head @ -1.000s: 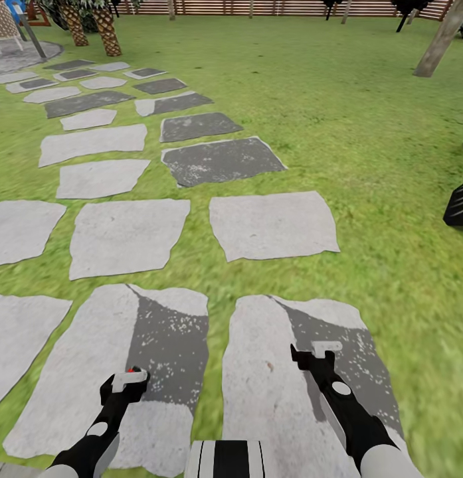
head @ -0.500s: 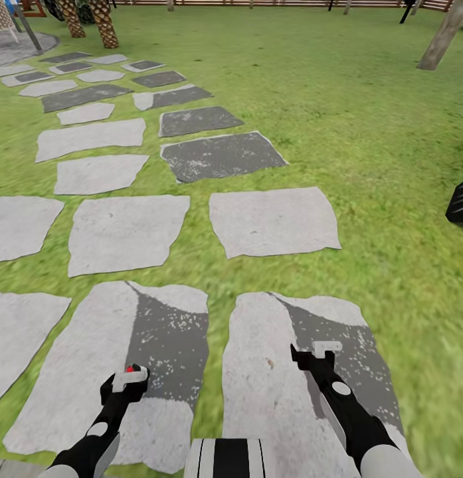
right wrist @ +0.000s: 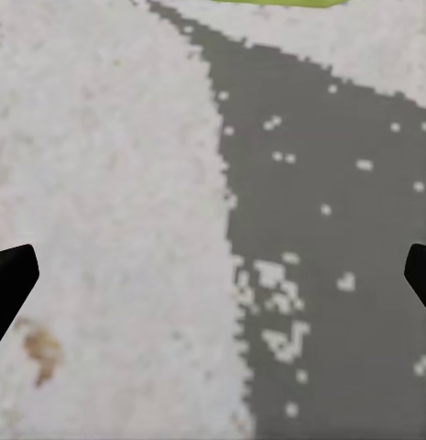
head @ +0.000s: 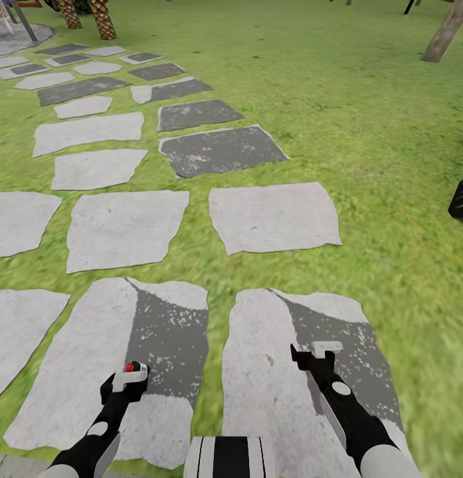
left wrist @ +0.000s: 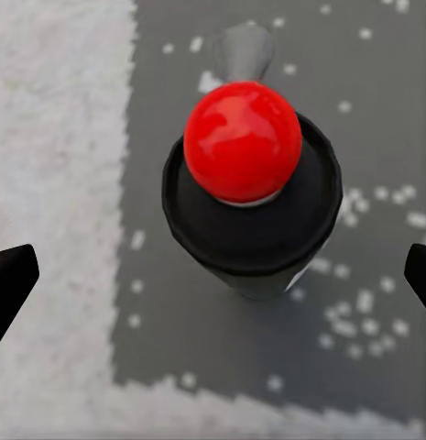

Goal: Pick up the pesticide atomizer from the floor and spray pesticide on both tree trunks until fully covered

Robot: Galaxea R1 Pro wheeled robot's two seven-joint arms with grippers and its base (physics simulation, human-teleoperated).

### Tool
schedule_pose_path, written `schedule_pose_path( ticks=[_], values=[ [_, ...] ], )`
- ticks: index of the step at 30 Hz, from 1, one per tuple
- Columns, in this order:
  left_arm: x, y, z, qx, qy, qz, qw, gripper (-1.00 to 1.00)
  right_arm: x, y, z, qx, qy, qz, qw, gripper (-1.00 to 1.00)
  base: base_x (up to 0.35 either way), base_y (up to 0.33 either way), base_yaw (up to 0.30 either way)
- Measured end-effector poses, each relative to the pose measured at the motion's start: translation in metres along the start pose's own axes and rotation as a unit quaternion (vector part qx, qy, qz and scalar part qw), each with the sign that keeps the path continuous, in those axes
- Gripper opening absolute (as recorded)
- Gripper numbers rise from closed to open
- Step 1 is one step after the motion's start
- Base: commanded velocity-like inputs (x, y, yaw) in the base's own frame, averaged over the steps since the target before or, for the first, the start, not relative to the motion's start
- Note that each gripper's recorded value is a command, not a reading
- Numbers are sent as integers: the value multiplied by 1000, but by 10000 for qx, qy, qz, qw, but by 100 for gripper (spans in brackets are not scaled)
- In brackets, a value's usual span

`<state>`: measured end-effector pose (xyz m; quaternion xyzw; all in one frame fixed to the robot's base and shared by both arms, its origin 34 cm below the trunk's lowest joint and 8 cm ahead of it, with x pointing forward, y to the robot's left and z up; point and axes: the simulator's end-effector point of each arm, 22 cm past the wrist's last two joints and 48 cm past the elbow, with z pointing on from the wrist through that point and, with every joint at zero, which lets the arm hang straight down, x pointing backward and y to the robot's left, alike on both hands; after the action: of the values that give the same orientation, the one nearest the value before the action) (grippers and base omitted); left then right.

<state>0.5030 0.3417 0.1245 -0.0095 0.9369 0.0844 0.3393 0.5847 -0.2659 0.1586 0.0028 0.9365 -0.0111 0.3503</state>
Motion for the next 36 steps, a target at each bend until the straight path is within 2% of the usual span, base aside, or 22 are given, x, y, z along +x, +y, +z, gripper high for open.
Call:
schedule_pose_path(
  ticks=[36],
  values=[
    [-6, 2, 0, -20, -69, -11, 10000, 100, -4, 0, -1, -3, -38, -3, 10000, 100, 16, 0, -26]
  ],
)
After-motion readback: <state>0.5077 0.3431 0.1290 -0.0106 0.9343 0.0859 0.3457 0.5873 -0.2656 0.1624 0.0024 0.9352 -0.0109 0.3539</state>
